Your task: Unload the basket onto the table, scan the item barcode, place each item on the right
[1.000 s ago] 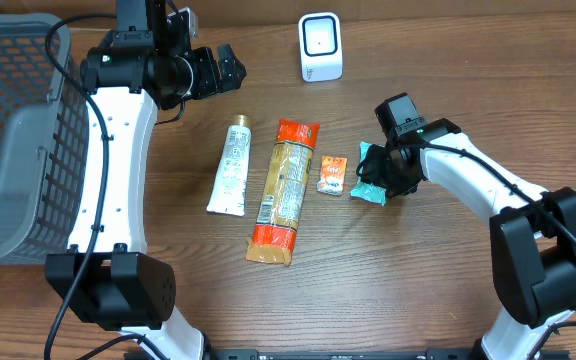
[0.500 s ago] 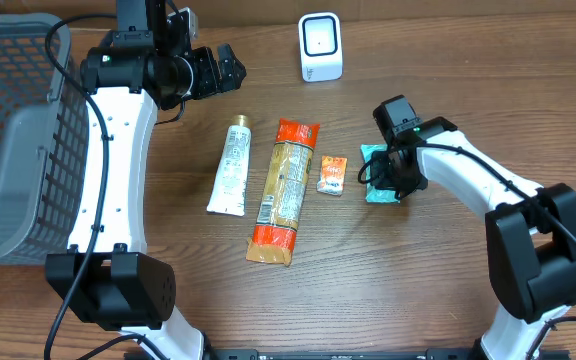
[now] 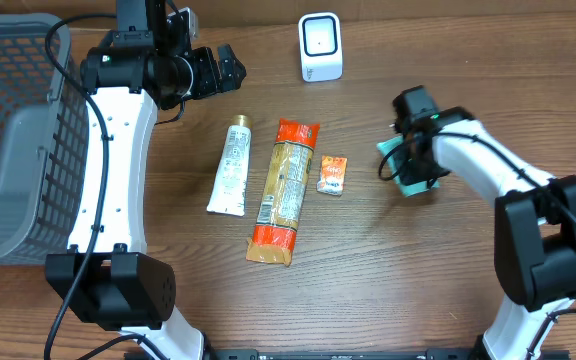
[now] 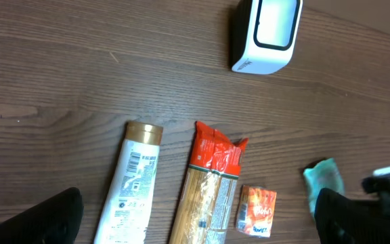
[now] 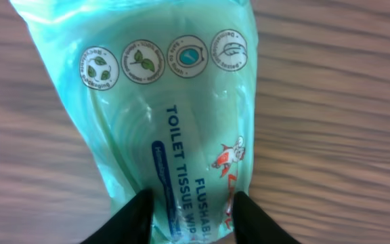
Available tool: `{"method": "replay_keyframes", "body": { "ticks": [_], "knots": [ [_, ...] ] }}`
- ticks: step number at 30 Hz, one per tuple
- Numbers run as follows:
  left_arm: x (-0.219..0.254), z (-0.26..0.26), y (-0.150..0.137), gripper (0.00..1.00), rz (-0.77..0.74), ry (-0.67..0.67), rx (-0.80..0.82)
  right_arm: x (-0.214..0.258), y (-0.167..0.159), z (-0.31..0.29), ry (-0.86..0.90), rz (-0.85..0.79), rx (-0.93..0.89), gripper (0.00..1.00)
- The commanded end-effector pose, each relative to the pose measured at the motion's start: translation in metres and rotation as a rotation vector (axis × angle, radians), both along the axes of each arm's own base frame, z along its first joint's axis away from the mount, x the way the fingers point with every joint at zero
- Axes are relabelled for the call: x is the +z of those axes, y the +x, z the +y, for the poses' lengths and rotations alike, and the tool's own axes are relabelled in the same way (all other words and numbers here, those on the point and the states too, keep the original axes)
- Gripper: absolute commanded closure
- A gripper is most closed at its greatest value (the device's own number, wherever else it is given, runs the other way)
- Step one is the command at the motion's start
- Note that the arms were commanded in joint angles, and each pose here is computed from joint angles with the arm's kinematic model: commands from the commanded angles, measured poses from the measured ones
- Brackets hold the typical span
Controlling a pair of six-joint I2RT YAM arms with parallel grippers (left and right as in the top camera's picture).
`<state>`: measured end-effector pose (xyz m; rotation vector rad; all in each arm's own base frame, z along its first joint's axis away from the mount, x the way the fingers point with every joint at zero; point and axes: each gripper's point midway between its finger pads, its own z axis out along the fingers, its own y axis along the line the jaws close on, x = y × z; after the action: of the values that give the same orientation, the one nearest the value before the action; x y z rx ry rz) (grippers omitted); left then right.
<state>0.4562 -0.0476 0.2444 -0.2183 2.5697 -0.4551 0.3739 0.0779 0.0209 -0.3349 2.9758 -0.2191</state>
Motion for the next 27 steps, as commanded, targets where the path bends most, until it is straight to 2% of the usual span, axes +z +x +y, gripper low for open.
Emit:
{"method": "replay_keyframes", "body": {
  "ticks": [1, 4, 5, 8, 9, 14, 18, 20, 22, 27],
  "knots": [
    [0.000, 0.000, 0.000, 0.00, -0.006, 0.016, -0.015, 0.011, 0.020, -0.009, 0.065, -0.011, -0.085, 0.49],
    [0.000, 0.000, 0.000, 0.00, -0.006, 0.016, -0.015, 0.040, 0.027, 0.020, 0.291, 0.013, -0.214, 0.39],
    [0.000, 0.000, 0.000, 0.00, -0.006, 0.016, -0.015, 0.049, 0.026, 0.025, 0.351, 0.034, -0.304, 0.33],
    [0.000, 0.000, 0.000, 0.00, -0.006, 0.016, -0.015, 0.057, 0.011, 0.022, 0.410, 0.128, -0.687, 0.28],
    [0.000, 0.000, 0.000, 0.00, -0.006, 0.016, -0.015, 0.056, 0.004, 0.021, 0.410, 0.160, -0.763, 0.28],
    [0.000, 0.000, 0.000, 0.00, -0.006, 0.016, -0.015, 0.027, -0.009, 0.006, 0.340, 0.163, -0.840, 0.28],
    [0.000, 0.000, 0.000, 0.00, -0.006, 0.016, -0.015, 0.007, -0.005, -0.009, 0.403, 0.151, -0.940, 0.29],
    [0.000, 0.000, 0.000, 0.00, -0.006, 0.016, -0.015, 0.011, 0.011, -0.012, 0.478, 0.114, -0.850, 0.30],
    [0.000, 0.000, 0.000, 0.00, -0.006, 0.016, -0.015, 0.025, 0.032, -0.008, 0.581, 0.039, -0.598, 0.29],
    [0.000, 0.000, 0.000, 0.00, -0.006, 0.016, -0.015, 0.034, 0.046, -0.025, 0.550, -0.064, -0.221, 0.23]
  ]
}}
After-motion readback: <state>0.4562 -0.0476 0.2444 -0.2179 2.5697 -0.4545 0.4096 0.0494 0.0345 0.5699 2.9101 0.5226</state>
